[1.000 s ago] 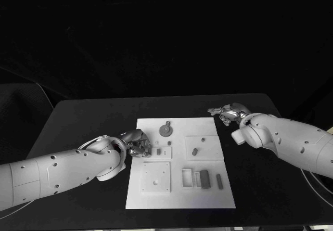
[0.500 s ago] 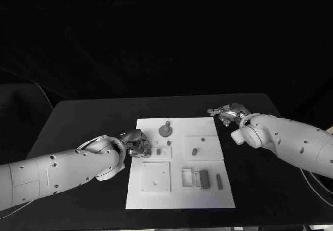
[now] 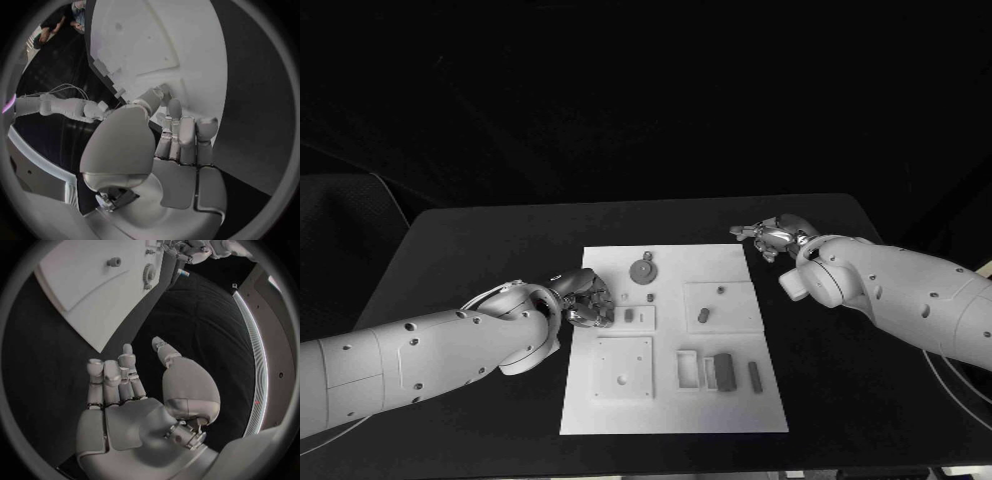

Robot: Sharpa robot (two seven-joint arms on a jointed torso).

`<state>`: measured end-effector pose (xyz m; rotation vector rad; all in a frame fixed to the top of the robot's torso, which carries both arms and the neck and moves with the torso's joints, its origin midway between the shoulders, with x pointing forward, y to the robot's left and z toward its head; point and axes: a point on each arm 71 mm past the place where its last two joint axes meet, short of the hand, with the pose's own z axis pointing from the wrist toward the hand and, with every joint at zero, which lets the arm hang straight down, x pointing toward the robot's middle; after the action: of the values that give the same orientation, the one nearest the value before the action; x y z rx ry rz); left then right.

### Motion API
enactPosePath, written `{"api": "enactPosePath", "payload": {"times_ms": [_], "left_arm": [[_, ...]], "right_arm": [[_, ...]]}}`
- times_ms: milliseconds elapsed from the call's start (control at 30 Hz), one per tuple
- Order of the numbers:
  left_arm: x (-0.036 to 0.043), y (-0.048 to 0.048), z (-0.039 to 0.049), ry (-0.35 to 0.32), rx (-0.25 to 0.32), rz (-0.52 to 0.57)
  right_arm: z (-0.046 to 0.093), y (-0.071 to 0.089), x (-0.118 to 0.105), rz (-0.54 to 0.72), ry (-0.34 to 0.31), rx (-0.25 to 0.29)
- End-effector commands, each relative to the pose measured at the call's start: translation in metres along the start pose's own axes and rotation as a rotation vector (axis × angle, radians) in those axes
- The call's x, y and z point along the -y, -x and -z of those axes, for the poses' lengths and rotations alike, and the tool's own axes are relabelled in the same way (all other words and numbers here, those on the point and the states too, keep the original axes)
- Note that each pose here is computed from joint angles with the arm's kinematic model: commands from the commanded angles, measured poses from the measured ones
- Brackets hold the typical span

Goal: Assemble the parts on the task board

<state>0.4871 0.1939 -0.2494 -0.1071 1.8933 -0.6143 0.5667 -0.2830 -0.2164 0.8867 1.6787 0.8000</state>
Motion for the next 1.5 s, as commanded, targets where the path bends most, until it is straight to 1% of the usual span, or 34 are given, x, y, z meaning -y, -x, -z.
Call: {"api": "enactPosePath", "payload": {"times_ms": [33,300,933,1500], "left_arm": [[0.0026,-0.0022,-0.0006,-0.016,-0.011,-0.006],[0.0045,-0.0048,-0.0022,-0.009,-0.032,-0.029],[0.0033,-0.0045,-0.0019,-0.002,-0.032,-0.037],[0.0028,-0.0036,-0.0010,-0.003,-0.020,-0.034]], "right_arm": [[0.0000,-0.0018,-0.0004,0.006,0.006,-0.017],[0.0000,-0.0019,-0.0004,0.006,0.006,-0.017],[0.0001,-0.0015,0.0003,0.006,0.004,-0.017],[0.0002,-0.0020,0.0008,0.006,0.002,-0.020]]}}
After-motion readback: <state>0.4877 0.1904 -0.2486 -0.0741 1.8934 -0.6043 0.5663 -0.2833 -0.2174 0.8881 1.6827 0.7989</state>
